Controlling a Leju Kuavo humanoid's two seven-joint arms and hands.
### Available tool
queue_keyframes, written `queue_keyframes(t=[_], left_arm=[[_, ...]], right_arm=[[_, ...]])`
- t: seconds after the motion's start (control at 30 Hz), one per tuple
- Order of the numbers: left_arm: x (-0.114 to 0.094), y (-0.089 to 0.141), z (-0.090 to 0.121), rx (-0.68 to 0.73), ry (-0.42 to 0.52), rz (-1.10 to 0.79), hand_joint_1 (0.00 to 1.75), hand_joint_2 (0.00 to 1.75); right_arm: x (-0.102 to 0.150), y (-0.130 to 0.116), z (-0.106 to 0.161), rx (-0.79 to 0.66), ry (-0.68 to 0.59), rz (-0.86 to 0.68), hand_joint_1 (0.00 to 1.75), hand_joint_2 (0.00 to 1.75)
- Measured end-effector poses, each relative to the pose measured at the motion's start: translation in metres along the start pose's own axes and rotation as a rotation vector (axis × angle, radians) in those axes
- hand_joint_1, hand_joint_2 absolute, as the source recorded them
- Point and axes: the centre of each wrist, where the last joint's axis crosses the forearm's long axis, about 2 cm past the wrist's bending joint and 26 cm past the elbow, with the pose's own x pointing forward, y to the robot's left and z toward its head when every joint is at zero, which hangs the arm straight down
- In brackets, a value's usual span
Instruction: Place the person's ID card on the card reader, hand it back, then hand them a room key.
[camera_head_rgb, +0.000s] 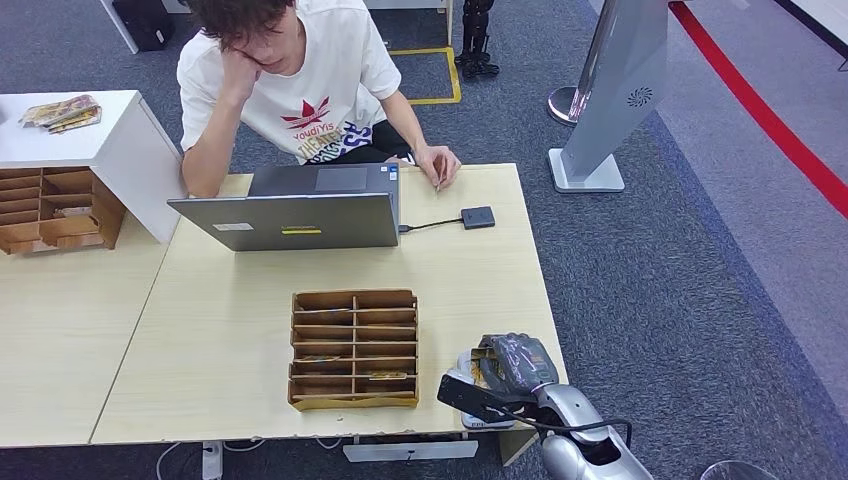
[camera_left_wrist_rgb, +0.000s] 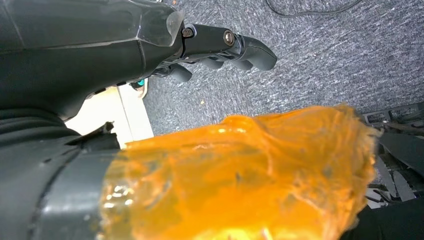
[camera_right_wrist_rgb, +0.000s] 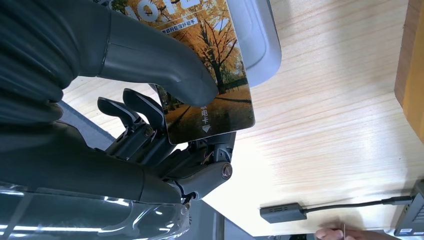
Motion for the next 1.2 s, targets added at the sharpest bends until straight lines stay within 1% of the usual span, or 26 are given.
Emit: queue_keyframes(t=[1.2], left_arm=[[0.0,-0.0001,0.0,-0.002,0.006,-0.007,0.0,0.0]], right_arm=[[0.0002,0.0003,-0.0019,0.005,-0.003,0.005,1.75,1.75]])
